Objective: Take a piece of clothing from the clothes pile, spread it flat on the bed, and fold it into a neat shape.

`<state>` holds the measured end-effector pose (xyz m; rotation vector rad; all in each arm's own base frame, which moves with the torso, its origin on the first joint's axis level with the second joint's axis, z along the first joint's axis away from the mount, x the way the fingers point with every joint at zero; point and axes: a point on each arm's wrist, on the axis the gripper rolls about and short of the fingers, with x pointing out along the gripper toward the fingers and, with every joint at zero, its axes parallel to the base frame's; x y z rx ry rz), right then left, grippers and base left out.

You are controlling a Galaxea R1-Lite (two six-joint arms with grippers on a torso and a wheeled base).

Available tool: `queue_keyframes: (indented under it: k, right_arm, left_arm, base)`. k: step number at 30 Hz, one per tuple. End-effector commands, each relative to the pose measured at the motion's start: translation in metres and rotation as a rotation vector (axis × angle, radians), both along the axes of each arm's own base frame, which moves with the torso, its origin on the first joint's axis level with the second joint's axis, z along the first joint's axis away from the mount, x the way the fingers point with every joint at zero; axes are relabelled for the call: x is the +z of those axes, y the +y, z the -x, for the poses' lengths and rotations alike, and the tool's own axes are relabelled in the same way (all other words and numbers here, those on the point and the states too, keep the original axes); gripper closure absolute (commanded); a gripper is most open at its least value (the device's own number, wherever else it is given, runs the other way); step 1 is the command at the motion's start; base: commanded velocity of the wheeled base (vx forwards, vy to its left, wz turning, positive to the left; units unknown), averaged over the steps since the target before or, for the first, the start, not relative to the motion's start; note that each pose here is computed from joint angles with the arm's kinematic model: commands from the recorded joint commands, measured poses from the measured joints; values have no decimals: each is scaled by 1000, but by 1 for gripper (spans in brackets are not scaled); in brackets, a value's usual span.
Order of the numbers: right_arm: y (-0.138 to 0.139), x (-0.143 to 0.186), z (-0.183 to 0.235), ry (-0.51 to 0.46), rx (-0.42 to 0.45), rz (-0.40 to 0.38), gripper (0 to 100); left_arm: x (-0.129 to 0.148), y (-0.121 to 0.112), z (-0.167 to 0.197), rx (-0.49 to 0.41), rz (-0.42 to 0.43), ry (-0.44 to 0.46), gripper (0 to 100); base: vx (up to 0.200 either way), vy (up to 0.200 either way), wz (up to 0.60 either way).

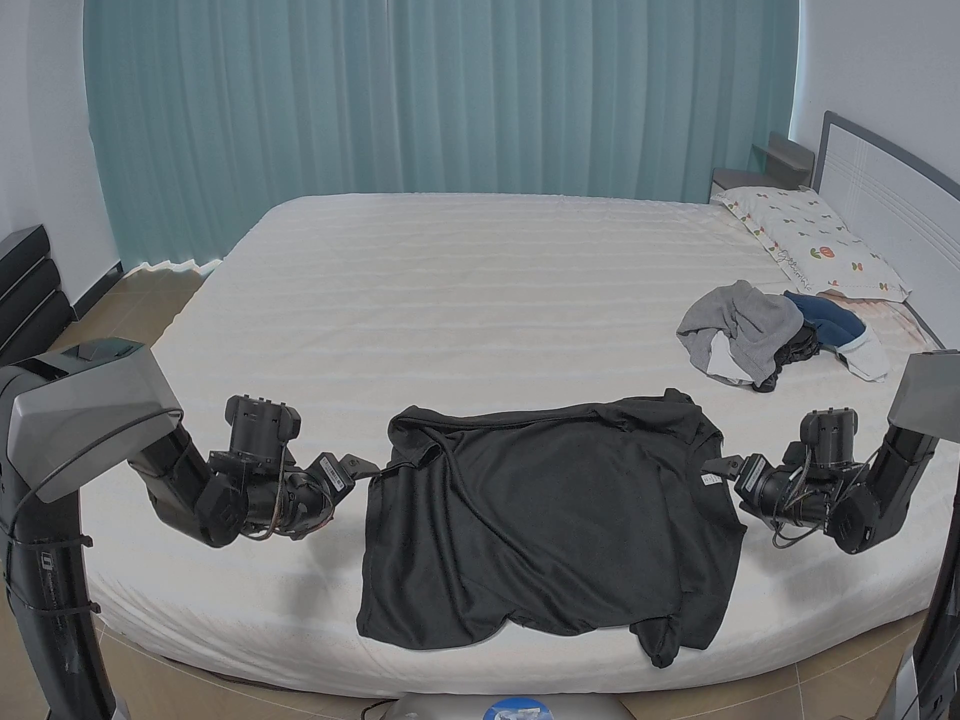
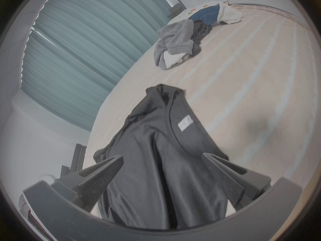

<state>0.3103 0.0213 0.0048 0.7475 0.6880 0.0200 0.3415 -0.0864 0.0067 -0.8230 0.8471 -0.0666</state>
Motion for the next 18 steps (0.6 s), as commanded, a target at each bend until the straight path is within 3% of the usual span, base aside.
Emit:
queue_keyframes:
  k: [1, 11, 18]
  right_arm:
    - [8, 0, 38, 36, 54, -3, 0]
    - [7, -7, 49, 85, 60, 3, 0]
    - [7, -7, 49, 87, 60, 3, 0]
  left_arm:
    - [3, -3, 39, -30, 12, -4, 0]
    - [-9, -14, 59, -76, -23, 55, 0]
    - [-17, -26, 63, -63, -99, 55, 0]
  base:
    - [-200, 0, 0]
    - [-200, 0, 0]
    - [0, 0, 0]
